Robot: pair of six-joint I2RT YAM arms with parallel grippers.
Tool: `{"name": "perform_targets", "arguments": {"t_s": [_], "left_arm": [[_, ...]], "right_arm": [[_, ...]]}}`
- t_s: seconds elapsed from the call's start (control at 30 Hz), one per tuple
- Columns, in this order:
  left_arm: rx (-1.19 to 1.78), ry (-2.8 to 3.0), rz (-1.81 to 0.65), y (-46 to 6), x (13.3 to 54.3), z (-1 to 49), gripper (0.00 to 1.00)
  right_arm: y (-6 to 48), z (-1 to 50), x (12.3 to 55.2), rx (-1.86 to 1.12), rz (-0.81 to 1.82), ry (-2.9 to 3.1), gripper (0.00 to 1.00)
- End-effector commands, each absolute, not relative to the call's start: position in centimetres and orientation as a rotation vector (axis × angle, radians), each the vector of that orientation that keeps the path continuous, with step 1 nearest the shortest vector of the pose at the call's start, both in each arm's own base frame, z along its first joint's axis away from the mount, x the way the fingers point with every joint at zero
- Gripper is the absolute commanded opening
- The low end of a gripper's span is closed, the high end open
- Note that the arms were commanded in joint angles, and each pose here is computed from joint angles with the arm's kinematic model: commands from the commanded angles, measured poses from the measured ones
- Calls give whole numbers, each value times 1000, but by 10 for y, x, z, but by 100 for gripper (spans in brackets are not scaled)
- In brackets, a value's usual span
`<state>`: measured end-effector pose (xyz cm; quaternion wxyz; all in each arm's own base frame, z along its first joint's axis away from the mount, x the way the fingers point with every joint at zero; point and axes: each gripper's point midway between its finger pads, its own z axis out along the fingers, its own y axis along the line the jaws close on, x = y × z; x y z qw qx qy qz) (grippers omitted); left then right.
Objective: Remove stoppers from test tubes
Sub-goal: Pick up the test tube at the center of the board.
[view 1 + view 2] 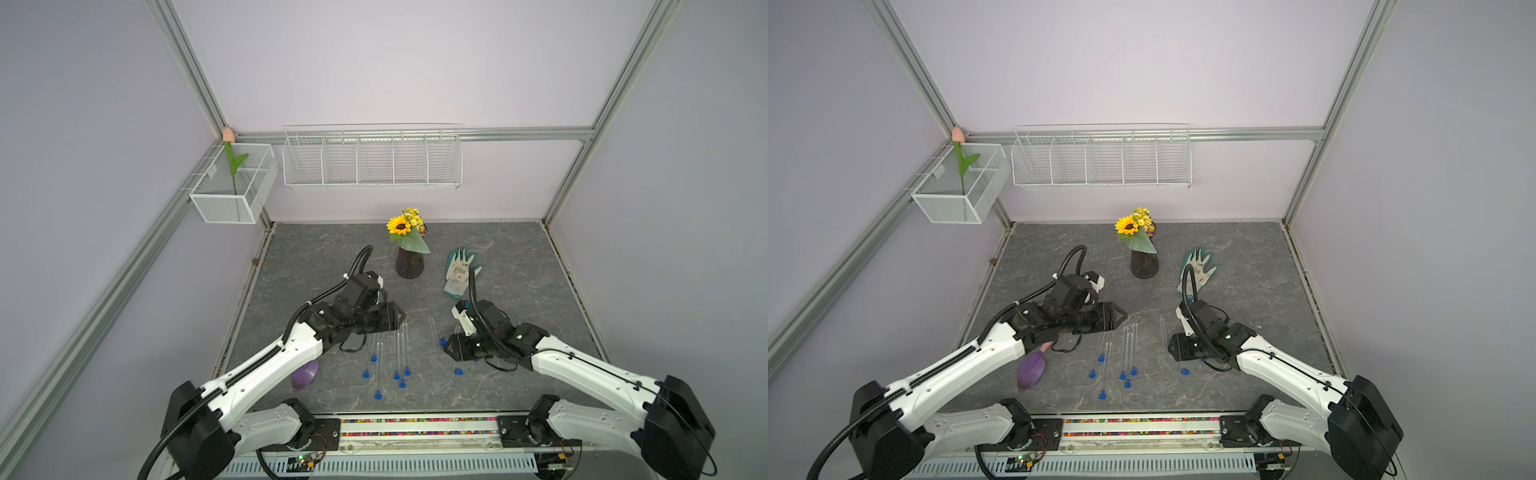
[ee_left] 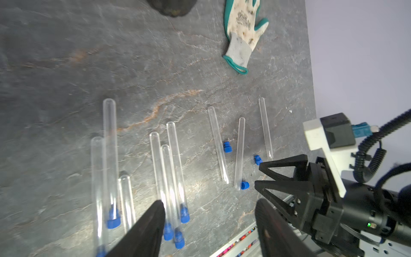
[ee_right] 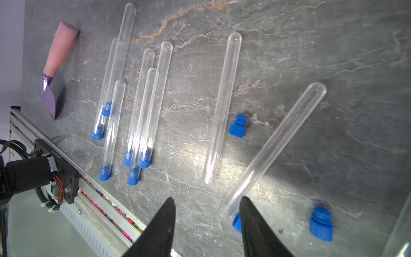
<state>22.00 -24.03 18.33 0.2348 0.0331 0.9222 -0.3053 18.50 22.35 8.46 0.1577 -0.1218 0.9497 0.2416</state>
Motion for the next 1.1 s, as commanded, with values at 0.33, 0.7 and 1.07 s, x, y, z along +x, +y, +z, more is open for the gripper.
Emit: {"name": "perform_targets", "arguments": {"t_s": [0.33, 0.7, 1.07], "left_arm": [[-173, 2357, -710, -131, 213, 161, 89], [-140, 2472, -706, -142, 218, 138, 90], [-135, 2464, -722, -144, 217, 139, 91]], "right_arm": [[309, 74, 191, -593, 653, 2751, 50], [338, 44, 187, -711, 498, 2814, 49], [336, 29, 188, -705, 418, 2841, 43]]}}
